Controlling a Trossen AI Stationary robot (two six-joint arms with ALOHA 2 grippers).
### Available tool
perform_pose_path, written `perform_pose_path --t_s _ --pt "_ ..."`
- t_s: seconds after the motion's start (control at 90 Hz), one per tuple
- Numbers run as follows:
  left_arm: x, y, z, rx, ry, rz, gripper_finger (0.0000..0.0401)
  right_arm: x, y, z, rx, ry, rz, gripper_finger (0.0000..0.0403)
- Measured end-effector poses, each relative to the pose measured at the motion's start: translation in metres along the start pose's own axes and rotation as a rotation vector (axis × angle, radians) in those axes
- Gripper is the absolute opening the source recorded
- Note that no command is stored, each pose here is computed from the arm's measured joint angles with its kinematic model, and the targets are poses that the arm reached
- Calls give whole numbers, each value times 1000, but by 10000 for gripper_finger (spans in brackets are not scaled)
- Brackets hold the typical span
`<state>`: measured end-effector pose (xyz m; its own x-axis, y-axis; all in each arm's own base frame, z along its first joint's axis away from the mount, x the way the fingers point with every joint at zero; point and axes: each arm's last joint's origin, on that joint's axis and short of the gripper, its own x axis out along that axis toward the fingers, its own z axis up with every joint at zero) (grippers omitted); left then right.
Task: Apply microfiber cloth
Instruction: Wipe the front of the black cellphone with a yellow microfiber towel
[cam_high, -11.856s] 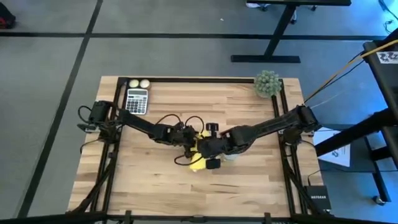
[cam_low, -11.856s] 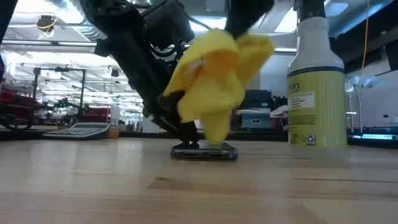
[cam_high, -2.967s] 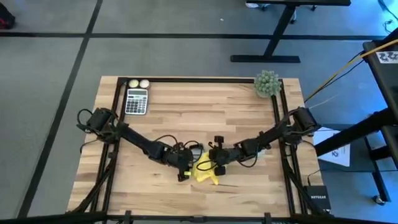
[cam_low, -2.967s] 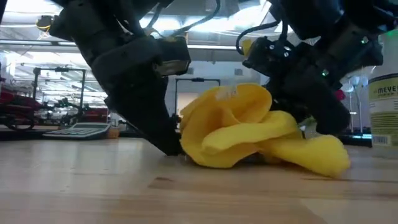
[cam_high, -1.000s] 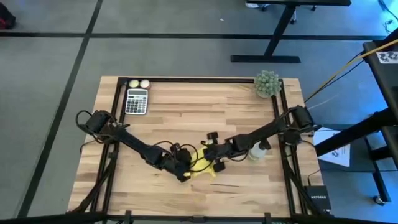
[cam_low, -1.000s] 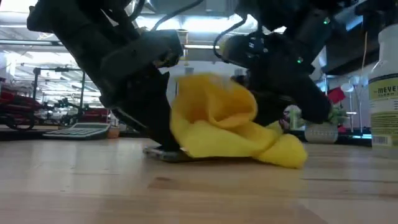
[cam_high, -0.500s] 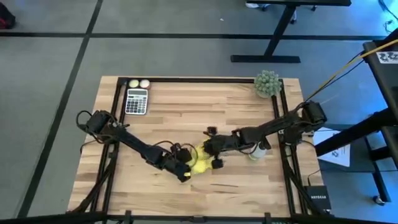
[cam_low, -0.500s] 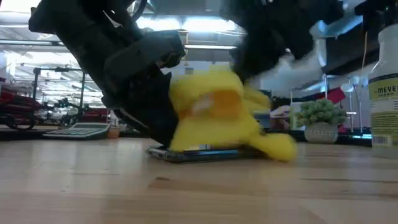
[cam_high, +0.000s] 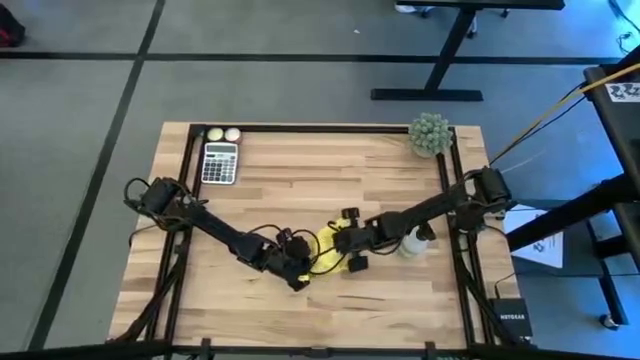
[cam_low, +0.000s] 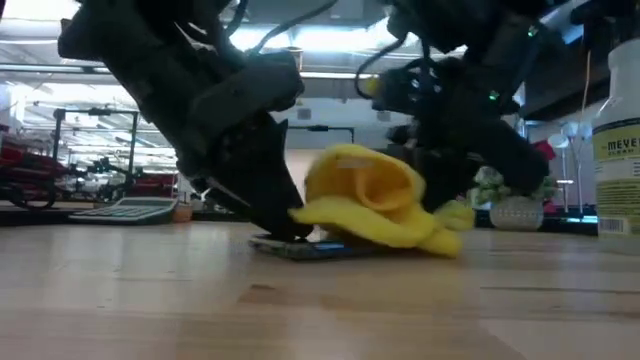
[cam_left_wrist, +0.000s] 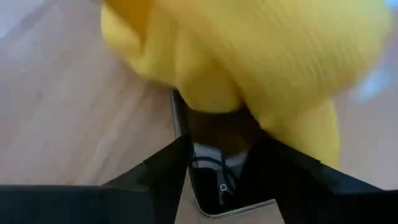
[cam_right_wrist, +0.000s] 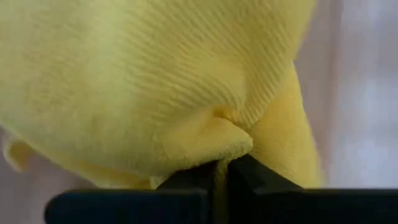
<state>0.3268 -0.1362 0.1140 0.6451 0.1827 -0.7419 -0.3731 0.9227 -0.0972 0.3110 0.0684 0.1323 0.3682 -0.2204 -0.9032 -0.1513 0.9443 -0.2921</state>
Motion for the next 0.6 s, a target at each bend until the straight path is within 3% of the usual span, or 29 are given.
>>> perform_pose_path --t_s 0.056,0.189,0.433,0.544,0.6 --pt "0 0 0 -1 1 1 191 -4 -6 -10 -17 79 -36 1" --pt "0 0 -1 -6 3 3 191 -24 -14 -12 21 70 -67 1" --pt "1 1 1 -7 -9 -3 191 -51 -23 19 223 -296 -24 1" --pt "1 0 2 -2 -12 -4 191 -39 -17 33 228 -457 74 1" --pt "1 0 2 -1 -14 -3 191 -27 -10 31 215 -445 86 1"
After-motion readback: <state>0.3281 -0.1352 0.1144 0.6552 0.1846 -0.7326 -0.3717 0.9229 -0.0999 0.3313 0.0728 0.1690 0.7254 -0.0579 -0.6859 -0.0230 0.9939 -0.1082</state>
